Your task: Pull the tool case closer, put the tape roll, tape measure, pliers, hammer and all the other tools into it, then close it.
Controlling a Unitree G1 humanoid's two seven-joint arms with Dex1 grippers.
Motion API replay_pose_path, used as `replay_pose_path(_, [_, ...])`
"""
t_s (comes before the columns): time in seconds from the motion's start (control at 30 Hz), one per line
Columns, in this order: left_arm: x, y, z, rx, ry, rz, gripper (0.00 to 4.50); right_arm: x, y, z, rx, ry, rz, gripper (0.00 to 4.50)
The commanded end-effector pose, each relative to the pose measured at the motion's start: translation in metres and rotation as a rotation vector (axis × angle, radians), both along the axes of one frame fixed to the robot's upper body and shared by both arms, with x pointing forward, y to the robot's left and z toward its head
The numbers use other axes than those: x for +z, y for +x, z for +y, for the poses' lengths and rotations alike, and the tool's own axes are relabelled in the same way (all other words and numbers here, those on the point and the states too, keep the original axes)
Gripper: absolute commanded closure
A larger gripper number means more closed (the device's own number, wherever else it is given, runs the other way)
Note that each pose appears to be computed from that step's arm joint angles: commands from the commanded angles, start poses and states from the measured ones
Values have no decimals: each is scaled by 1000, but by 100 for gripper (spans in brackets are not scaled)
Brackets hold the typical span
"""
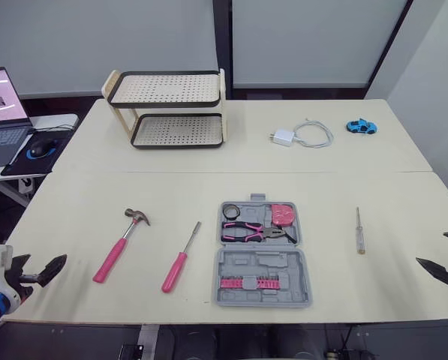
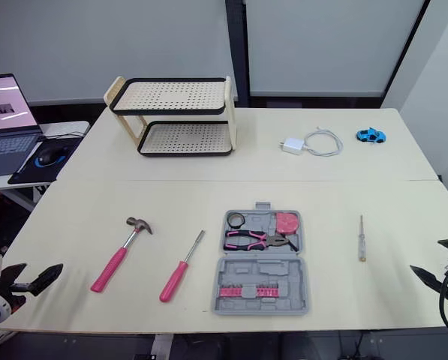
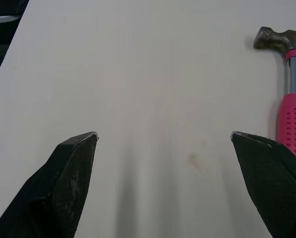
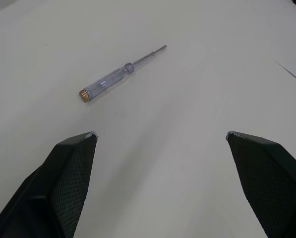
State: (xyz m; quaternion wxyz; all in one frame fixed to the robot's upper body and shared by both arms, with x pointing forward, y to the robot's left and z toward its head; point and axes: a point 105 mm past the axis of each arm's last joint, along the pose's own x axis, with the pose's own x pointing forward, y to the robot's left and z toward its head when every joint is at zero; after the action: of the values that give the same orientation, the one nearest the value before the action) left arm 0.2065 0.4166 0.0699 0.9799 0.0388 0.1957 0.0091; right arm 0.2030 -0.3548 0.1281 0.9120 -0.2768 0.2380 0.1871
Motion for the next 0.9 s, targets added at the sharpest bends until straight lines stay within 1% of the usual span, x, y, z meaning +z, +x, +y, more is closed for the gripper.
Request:
replay_pose_path(0.03, [20, 7, -17, -98, 21, -59, 0, 10, 2, 1, 20, -18, -27, 2])
replay_pose_path(0.17, [34, 18, -43, -213, 25, -94, 0, 13, 2, 5, 31, -7, -27, 2])
replay_pose_path(0.4, [54, 27, -89, -449, 47, -121, 0, 21, 0, 6, 45, 4, -16, 2])
replay_pose_path(0.47, [59, 29, -117, -597, 62, -116, 0, 25, -2, 9, 57, 19, -9, 2])
replay_pose_path(0.53, [61, 28, -133, -696, 77, -110, 0, 29, -2, 12, 63, 36, -6, 2])
replay_pose_path(0.6, [65, 29, -150, -774, 69, -113, 0, 33, -1, 18, 73, 56, -4, 2])
replay_pose_path(0.67, [68, 29, -171, -894, 82, -115, 0, 36, 1, 27, 92, 83, 6, 2])
replay_pose_path(0.77, [75, 28, -213, -1113, 86, -123, 0, 34, 7, 47, 107, 145, 30, 2])
replay_pose_path(0.83, [79, 28, -227, -1186, 79, -125, 0, 31, 12, 54, 95, 162, 38, 2])
replay_pose_path(0.9, [84, 31, -246, -1267, 65, -131, 0, 24, 25, 61, 40, 190, 37, 2])
